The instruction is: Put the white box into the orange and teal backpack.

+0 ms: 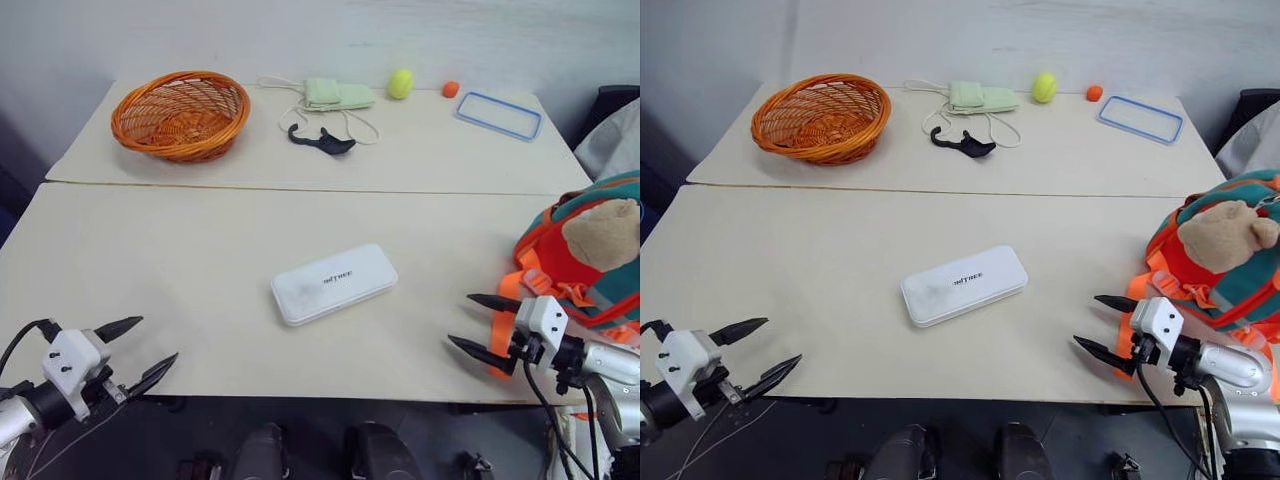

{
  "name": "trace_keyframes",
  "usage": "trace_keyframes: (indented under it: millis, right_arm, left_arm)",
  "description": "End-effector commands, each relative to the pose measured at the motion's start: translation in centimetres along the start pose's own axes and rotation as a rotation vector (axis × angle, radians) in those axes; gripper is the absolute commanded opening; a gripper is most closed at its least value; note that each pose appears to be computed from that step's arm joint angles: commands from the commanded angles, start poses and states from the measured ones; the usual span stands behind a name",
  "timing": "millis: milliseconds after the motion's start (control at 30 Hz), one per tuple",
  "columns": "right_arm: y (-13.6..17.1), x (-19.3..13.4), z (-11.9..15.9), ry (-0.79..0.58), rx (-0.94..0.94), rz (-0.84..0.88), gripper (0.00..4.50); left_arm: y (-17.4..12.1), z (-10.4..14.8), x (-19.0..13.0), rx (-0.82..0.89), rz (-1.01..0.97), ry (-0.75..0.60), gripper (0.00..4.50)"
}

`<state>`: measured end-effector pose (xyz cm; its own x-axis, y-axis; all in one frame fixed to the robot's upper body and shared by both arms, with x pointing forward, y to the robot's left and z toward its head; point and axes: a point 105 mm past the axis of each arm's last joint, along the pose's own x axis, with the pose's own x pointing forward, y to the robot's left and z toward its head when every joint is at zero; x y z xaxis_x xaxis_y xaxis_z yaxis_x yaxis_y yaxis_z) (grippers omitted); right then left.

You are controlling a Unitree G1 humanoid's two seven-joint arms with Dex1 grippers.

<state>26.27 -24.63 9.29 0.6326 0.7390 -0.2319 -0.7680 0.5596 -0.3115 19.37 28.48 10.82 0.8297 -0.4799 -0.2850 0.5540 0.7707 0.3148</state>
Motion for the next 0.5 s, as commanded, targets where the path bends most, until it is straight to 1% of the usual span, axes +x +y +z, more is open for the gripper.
trace_keyframes:
  millis: [33, 100, 167, 200, 233, 333, 400, 500]
  right_arm:
    - [-0.1, 0.2, 1.0, -0.04, -0.02, -0.004, 4.5]
    - [-0.1, 0.4, 1.2, -0.043, -0.019, -0.004, 4.5]
    - [-0.2, 0.7, 1.5, -0.054, -0.02, -0.006, 4.5]
    - [-0.3, 1.0, 1.9, -0.069, -0.016, -0.006, 4.5]
    - [-0.6, 1.4, 2.4, -0.091, -0.011, -0.018, 4.5]
    - [-1.5, 2.5, 3.8, -0.144, 0.016, -0.041, 3.86]
    - [-2.0, 3.4, 4.2, -0.135, -0.023, -0.034, 3.23]
    - [-3.6, 5.3, 3.8, -0.08, -0.105, -0.067, 2.16]
  left_arm:
    - [0.2, 0.6, -0.5, 0.017, 0.025, -0.01, 4.49]
    - [0.2, 0.9, -0.7, -0.021, 0.023, -0.012, 4.49]
    - [-0.4, 1.4, -0.6, -0.056, -0.028, -0.022, 4.49]
    - [-0.9, 1.4, -0.6, -0.095, -0.076, 0.007, 4.49]
    - [-1.3, 1.8, -0.3, -0.121, -0.099, 0.004, 4.49]
    - [-2.0, 3.1, 0.8, -0.112, -0.132, -0.024, 3.89]
    - [-2.6, 3.8, 2.3, -0.087, -0.152, -0.035, 3.32]
    - [-3.3, 4.7, 5.0, -0.06, -0.158, -0.047, 2.38]
